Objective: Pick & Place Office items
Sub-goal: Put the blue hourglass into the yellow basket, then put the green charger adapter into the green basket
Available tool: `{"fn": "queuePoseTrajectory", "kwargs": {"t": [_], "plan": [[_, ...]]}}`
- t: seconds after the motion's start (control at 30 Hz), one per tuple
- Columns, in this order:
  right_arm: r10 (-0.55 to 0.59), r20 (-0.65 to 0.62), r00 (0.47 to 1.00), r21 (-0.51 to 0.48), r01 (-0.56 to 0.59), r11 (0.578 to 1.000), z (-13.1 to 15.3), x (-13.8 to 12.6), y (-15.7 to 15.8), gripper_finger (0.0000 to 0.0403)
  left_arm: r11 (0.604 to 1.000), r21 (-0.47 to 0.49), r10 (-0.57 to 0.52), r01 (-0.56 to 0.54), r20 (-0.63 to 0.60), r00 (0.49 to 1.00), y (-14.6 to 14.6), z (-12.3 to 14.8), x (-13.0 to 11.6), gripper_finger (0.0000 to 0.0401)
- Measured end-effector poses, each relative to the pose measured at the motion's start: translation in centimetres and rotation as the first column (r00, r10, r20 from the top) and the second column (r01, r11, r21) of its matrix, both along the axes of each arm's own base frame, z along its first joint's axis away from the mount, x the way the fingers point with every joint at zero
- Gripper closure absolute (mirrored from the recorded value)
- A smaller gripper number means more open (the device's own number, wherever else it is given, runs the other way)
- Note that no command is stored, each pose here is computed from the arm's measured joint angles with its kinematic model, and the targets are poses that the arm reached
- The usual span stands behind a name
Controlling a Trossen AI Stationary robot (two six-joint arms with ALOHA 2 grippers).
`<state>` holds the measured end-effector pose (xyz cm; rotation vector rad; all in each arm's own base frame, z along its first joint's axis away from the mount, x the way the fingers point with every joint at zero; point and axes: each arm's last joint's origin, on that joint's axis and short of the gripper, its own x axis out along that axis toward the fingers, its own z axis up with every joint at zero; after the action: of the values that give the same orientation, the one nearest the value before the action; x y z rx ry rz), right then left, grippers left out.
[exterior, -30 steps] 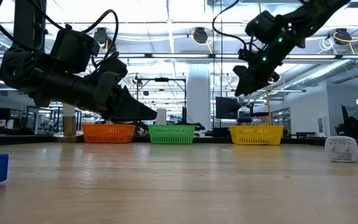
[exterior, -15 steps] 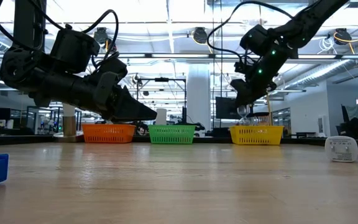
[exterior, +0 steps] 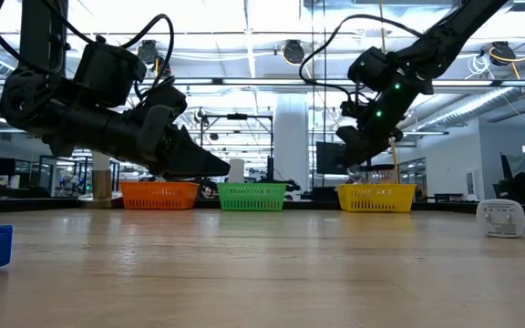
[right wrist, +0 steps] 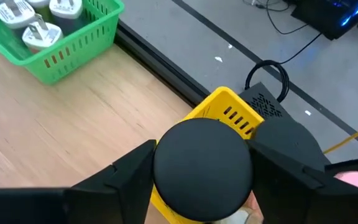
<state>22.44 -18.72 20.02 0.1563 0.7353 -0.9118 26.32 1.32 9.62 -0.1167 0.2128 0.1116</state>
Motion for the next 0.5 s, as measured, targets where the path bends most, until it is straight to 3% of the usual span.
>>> {"fn": "queuePoseTrajectory", "kwargs": {"t": [0.37,0.5], "plan": [[-0.048,-0.001,0.999,-0.045,0.048,0.998,0.20,0.00,-0.20,0.0140,1.000,0.000,-0.001,0.001,0.000,1.000,-0.02,0.00,0.00,0.0325],[-0.050,0.004,0.999,-0.053,0.050,0.997,0.52,-0.12,-0.12,0.0130,0.995,-0.103,0.020,-0.019,0.010,1.000,0.01,0.01,0.01,0.0325]]}}
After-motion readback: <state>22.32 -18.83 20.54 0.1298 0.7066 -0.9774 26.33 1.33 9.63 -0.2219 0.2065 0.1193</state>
